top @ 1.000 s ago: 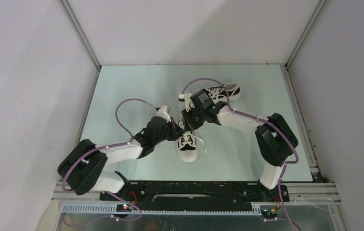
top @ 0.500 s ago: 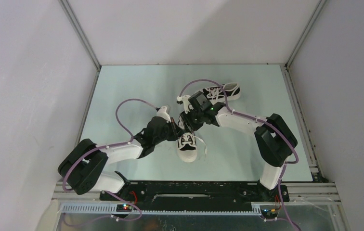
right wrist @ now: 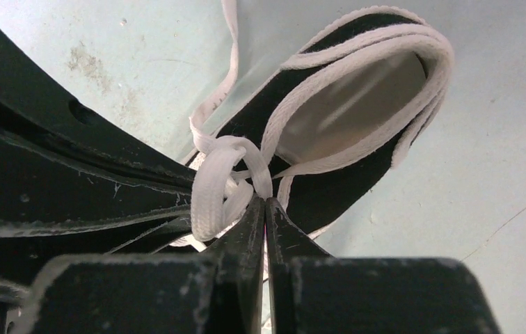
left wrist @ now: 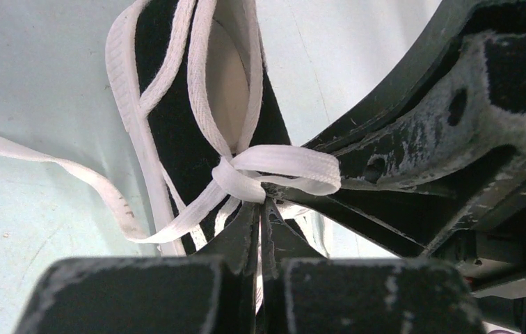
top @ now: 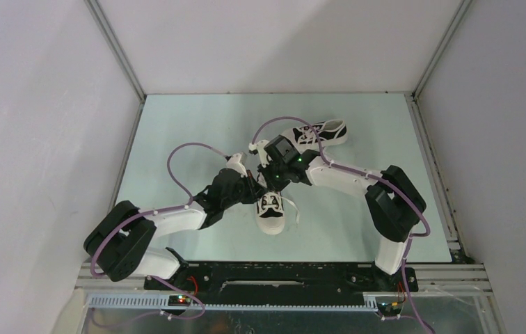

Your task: Tie the shoes

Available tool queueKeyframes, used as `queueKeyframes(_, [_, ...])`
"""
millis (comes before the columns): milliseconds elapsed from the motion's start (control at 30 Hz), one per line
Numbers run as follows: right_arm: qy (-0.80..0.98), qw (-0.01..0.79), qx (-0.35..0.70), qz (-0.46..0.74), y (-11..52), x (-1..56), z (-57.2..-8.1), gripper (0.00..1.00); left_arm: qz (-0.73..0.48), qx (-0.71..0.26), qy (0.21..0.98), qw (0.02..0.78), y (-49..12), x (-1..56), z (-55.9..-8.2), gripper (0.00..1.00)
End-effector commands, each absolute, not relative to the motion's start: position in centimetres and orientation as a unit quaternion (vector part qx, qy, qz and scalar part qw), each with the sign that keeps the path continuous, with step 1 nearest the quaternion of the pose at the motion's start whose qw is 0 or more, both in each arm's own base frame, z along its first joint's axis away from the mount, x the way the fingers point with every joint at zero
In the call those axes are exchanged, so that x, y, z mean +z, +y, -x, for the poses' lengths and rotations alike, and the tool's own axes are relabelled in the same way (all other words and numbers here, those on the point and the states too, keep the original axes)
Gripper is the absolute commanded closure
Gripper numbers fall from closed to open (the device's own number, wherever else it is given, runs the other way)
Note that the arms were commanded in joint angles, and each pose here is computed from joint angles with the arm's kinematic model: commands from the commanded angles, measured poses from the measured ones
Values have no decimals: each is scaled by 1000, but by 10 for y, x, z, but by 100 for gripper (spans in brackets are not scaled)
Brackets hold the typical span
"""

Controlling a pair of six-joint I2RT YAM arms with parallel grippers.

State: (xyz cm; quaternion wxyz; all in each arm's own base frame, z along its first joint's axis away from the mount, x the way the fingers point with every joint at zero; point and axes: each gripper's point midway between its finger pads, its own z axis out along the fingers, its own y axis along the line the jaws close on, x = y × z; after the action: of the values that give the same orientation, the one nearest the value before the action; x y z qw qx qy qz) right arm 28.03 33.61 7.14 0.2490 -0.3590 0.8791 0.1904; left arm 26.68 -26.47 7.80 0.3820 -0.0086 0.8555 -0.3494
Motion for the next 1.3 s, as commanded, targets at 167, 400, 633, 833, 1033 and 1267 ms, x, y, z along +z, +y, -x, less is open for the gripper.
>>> queueKeyframes(167, [867, 279, 232, 343, 339, 121, -284, 99, -2, -333, 863, 379, -259, 72, -266, 100])
queueKeyframes(400, [864, 275, 254, 336, 338, 128, -282, 100, -3, -341, 859, 381, -261, 75, -267, 100])
queueKeyframes(633, [864, 262, 277, 330, 340, 126, -277, 100, 3, -365, 846, 389, -269, 80, -274, 100])
queueKeyframes(833, [864, 253, 296, 317, 336, 126, -271, 100, 5, -388, 836, 389, -277, 82, -280, 100])
queueKeyframes(1033, [871, 243, 302, 301, 334, 123, -270, 100, 11, -428, 814, 392, -285, 90, -281, 100])
queueKeyframes(1267, [871, 234, 323, 288, 339, 119, -269, 99, 26, -474, 798, 372, -291, 89, -279, 100])
